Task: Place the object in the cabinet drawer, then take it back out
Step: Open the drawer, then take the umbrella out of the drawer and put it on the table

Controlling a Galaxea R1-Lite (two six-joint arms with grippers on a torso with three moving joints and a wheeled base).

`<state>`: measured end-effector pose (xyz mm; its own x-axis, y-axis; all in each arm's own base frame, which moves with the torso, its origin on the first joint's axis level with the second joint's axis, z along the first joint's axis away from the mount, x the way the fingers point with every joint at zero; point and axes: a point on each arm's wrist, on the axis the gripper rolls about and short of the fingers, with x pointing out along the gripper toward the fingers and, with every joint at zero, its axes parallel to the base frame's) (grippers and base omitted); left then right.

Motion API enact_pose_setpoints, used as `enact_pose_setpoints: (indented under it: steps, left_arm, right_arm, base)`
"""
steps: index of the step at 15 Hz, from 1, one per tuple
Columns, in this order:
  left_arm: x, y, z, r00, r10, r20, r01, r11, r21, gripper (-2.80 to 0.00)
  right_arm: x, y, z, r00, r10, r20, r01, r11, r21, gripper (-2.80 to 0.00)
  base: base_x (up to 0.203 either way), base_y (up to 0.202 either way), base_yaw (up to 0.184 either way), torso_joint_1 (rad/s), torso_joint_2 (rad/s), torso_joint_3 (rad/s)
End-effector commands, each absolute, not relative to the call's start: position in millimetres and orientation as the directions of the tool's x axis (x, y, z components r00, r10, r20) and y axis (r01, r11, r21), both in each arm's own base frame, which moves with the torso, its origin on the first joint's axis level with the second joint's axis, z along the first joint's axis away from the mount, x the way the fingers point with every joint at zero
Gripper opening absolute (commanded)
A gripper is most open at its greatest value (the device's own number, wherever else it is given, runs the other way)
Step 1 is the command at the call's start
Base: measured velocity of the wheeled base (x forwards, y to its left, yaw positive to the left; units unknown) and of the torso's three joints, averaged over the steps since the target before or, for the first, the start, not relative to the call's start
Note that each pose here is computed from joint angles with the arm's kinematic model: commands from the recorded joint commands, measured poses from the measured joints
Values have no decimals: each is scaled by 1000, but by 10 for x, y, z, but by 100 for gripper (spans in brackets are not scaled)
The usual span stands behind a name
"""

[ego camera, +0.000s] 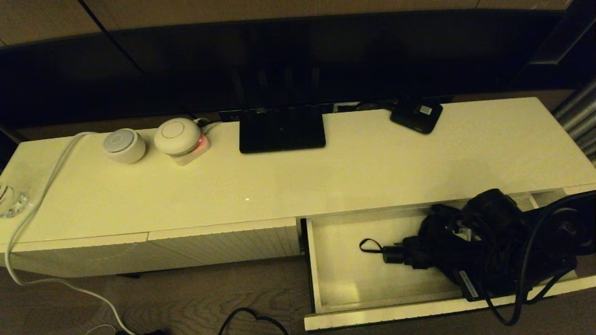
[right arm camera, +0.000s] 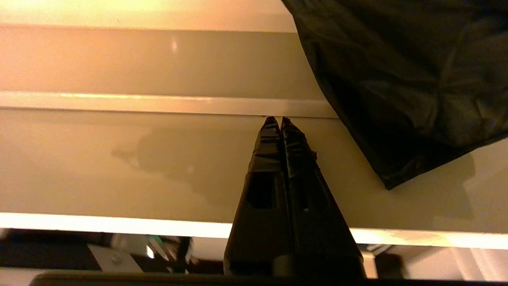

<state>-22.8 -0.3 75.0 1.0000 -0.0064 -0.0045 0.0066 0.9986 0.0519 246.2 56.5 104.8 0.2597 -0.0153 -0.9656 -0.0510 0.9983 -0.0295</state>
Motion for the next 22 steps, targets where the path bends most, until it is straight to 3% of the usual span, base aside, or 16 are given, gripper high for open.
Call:
enact_pose_setpoints:
  steps: [1, 4, 10, 17, 20, 22]
  left_arm:
    - [-226, -3, 742, 1000, -6, -8, 7, 999, 52, -280]
    - [-226, -3, 742, 1000, -6, -8, 7, 999, 53, -280]
    - [-226, -3, 742, 1000, -6, -8, 7, 999, 52, -280]
    - [-226, -3, 742, 1000, -6, -8, 7, 999, 53, -280]
    - [-226, -3, 742, 1000, -6, -8, 7, 999, 52, -280]
    - [-226, -3, 742, 1000, -6, -8, 7, 999, 52, -280]
  right_arm:
    - [2388, 568, 1011, 234, -20, -972, -64, 997, -36, -280]
    - [2294, 546, 876, 173, -34, -984, -115, 992, -55, -280]
    - [2299, 544, 907, 193, -29, -981, -111, 992, -51, -280]
    - [2193, 417, 1316, 409, 10, -912, -80, 996, -25, -280]
    - [2008, 380, 1564, 507, 33, -861, -151, 987, -51, -280]
    - [1863, 356, 1520, 512, 31, -858, -253, 961, -116, -280]
  base:
    - [0, 0, 0, 0, 0, 0]
    - [0, 0, 0, 0, 0, 0]
    - [0, 0, 0, 0, 0, 0]
    - [0, 0, 0, 0, 0, 0]
    - [0, 0, 0, 0, 0, 0]
    - [0, 0, 0, 0, 0, 0]
